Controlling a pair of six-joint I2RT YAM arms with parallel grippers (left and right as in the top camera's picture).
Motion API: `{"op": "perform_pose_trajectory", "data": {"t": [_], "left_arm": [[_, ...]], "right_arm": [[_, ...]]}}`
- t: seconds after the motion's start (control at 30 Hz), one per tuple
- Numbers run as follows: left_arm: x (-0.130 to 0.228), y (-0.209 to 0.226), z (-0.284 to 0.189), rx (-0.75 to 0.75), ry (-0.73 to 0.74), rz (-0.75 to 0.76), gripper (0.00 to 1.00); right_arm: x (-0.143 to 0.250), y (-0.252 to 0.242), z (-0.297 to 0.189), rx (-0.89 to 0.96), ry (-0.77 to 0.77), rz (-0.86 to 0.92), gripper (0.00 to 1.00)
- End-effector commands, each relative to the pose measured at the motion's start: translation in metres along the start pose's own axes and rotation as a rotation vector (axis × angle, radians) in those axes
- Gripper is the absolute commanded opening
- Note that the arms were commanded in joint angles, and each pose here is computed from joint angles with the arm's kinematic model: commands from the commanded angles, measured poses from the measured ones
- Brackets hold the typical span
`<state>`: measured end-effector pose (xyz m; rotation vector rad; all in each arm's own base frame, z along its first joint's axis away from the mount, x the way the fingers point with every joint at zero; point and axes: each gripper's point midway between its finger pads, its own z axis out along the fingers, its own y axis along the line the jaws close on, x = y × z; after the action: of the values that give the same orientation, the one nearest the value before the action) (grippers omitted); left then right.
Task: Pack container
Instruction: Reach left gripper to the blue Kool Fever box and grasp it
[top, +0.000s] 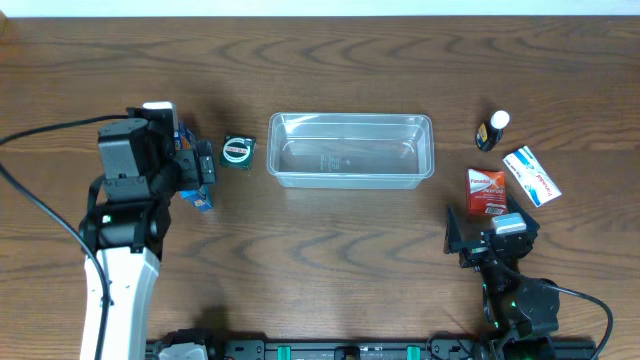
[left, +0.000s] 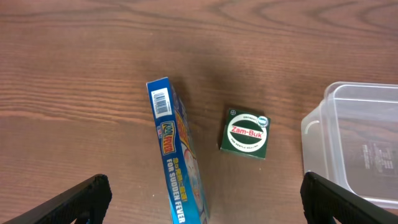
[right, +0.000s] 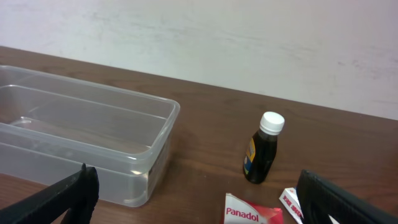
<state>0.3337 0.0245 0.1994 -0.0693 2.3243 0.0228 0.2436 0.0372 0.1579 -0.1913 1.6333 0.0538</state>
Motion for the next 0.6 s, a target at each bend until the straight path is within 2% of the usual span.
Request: {"op": "perform_pose_trajectory", "data": {"t": [0.0,0.13,0.3,0.43,0.57], "left_arm": [[0.003,0.005,0.015,-0.01,0.04,-0.024,0.98],[0.02,0.012,0.039,-0.03,0.127,-0.04,0.99],[0.042,0.032,0.065,-0.085,0.215,-0.24,0.99],[0.054,0.039,0.078,-0.101,0.261,-0.285,1.0],[0.062,0.035,0.084,-0.082,0.292,-0.289,0.89]], "right_arm": [[0.001,-0.001,0.0,0.005,0.0,-0.009,0.99],[0.001,-0.001,0.0,0.005,0.0,-0.009,0.99],[0.001,-0.001,0.0,0.005,0.001,-0.009,0.99],[0.001,-0.001,0.0,0.005,0.001,-0.009,0.99],[0.001,-0.001,0.0,0.005,0.001,-0.009,0.99]]}}
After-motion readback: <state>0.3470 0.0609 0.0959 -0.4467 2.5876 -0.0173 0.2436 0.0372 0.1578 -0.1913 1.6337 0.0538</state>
